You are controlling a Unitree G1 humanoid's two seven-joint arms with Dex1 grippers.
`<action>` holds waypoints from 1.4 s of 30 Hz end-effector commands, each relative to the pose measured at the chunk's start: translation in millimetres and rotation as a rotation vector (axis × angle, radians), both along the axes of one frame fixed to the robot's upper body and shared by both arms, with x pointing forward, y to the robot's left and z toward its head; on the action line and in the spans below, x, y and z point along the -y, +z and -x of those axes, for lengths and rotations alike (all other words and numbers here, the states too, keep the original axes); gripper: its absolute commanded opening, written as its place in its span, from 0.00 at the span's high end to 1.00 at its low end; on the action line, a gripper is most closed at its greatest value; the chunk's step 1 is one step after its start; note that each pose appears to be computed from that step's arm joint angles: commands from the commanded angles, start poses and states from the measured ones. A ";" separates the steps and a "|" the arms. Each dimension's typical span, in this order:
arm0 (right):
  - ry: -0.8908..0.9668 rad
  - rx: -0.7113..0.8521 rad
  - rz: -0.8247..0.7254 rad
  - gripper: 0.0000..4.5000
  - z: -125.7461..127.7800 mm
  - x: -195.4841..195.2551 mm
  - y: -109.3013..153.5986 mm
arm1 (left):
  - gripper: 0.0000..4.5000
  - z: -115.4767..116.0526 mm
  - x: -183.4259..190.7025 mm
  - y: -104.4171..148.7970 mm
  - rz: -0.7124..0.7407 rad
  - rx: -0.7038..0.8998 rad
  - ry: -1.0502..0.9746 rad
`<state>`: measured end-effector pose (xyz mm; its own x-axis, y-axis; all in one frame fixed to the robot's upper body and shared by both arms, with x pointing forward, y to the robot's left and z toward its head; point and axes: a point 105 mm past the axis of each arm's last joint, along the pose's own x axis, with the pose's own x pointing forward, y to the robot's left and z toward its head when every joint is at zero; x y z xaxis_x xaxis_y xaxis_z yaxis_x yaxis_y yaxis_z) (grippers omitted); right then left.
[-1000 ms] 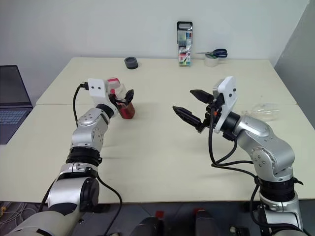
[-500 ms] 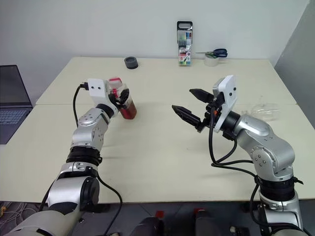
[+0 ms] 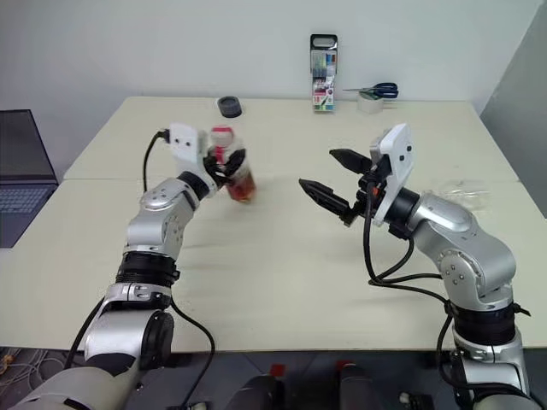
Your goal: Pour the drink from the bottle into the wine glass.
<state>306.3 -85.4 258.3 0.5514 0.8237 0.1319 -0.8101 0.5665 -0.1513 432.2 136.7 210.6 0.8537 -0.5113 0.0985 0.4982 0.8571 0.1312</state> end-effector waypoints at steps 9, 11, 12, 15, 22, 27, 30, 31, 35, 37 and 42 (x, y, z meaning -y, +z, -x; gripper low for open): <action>-0.004 0.065 -0.003 0.00 4.8 -0.8 34.4 | 0.56 89.7 111.3 43.4 -0.116 0.063 -0.845; -0.001 0.050 -0.004 0.00 9.0 -1.6 32.2 | 0.56 95.5 114.9 41.7 -0.128 0.055 -0.905; 0.000 0.045 -0.005 0.00 10.0 -2.0 31.7 | 0.56 96.6 115.4 41.3 -0.132 0.053 -0.919; 0.027 0.009 -0.022 0.00 16.0 -3.9 31.6 | 0.56 95.2 116.6 42.6 -0.142 0.062 -0.926; 0.080 -0.030 -0.029 0.00 25.2 -9.6 31.7 | 0.56 87.1 115.1 41.7 -0.135 0.055 -0.902; 0.088 -0.033 -0.027 0.00 25.4 -12.9 30.1 | 0.56 85.8 113.3 41.5 -0.132 0.055 -0.895; 0.081 -0.021 -0.011 0.00 23.3 -15.2 28.1 | 0.56 84.7 112.0 41.9 -0.132 0.056 -0.886; 0.072 -0.018 0.000 0.00 21.5 -15.5 25.9 | 0.56 84.3 111.5 42.0 -0.132 0.056 -0.884; 0.027 -0.012 0.009 0.00 13.0 -13.1 20.3 | 0.56 84.7 111.2 42.9 -0.131 0.057 -0.883; -0.004 -0.006 0.009 0.00 7.1 -10.3 19.2 | 0.56 85.2 111.1 43.3 -0.132 0.056 -0.885; -0.014 0.001 0.001 0.00 1.7 -8.6 21.1 | 0.56 84.0 110.7 43.5 -0.134 0.054 -0.882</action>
